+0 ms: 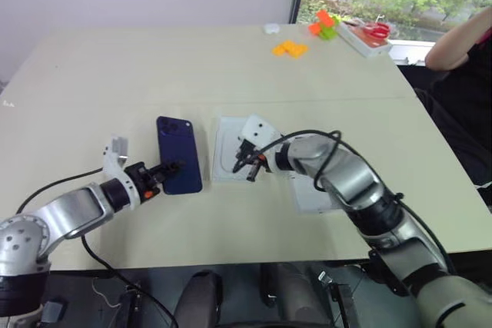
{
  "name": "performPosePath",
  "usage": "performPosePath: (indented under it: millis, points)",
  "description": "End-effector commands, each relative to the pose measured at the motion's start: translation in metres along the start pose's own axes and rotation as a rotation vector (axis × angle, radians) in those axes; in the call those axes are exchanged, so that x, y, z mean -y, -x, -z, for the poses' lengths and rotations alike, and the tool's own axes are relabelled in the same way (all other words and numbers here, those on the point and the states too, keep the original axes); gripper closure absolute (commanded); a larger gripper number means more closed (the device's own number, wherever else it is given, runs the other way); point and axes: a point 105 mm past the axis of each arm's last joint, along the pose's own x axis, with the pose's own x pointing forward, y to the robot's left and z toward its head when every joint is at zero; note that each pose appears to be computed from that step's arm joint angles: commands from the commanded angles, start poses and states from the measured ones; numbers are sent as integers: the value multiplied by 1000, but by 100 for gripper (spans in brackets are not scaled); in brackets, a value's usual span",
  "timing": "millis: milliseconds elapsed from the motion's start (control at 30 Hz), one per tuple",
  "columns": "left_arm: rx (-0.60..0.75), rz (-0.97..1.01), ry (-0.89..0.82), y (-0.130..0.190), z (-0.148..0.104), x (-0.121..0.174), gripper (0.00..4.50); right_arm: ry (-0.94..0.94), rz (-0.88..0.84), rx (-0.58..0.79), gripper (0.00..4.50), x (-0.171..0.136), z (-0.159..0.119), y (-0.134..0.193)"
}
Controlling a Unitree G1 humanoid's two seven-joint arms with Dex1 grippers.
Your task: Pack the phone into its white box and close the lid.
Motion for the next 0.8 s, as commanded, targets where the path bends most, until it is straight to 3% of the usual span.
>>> performPosePath:
  millis: [33,200,567,800]
  points:
    - [19,35,-21,0,-8,8,448,62,15,24,450,3,-10,-6]
    - [26,41,-24,0,-10,10,448,85,-40,-3,450,-5,-2,-8]
    - [-22,73,-37,-10,-1,20,448,148,-223,9,450,-47,5,24]
    - [-92,133,-54,-28,12,40,448,176,-202,52,450,-42,-2,41]
